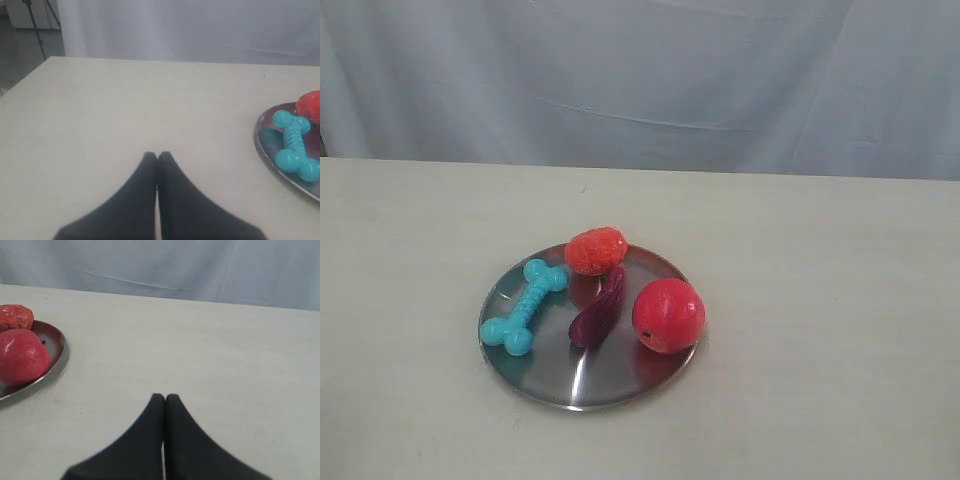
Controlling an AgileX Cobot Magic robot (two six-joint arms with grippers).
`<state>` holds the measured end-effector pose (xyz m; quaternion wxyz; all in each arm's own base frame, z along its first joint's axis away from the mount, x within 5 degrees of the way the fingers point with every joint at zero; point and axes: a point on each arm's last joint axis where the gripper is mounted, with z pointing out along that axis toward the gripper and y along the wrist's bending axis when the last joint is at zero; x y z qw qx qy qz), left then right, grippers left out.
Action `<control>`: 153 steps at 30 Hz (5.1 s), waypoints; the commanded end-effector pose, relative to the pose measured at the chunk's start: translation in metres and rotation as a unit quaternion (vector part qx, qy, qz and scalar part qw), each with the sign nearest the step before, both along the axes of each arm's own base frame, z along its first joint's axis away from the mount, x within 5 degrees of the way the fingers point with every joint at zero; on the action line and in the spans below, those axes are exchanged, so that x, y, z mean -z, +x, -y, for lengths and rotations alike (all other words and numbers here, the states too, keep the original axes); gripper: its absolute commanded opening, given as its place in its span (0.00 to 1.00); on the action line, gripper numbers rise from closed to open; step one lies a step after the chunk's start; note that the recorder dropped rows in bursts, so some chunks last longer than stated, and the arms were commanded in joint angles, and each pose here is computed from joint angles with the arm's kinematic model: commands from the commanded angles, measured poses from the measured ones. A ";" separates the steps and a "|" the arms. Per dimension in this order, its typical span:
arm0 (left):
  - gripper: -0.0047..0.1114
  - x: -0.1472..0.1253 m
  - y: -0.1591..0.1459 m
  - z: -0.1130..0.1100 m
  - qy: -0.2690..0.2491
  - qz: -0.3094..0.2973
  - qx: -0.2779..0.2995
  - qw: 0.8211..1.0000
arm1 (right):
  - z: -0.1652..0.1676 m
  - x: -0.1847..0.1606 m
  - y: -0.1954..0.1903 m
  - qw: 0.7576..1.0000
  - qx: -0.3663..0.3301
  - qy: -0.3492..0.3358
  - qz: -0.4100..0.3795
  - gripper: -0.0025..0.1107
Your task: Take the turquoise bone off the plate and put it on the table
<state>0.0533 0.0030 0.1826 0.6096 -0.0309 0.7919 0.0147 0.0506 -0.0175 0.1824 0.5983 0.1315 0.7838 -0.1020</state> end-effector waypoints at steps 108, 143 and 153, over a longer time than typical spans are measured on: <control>0.04 0.000 0.000 0.000 -0.004 0.002 -0.003 1.000 | -0.241 0.012 0.435 0.837 -0.180 0.211 -0.472 0.47; 0.04 0.000 0.000 0.000 -0.002 0.002 -0.003 1.000 | -0.228 0.037 0.446 0.857 -0.112 0.157 -0.477 0.43; 0.04 0.000 0.000 0.000 -0.002 0.002 -0.003 1.000 | -0.228 0.044 0.446 0.855 -0.111 0.154 -0.482 0.39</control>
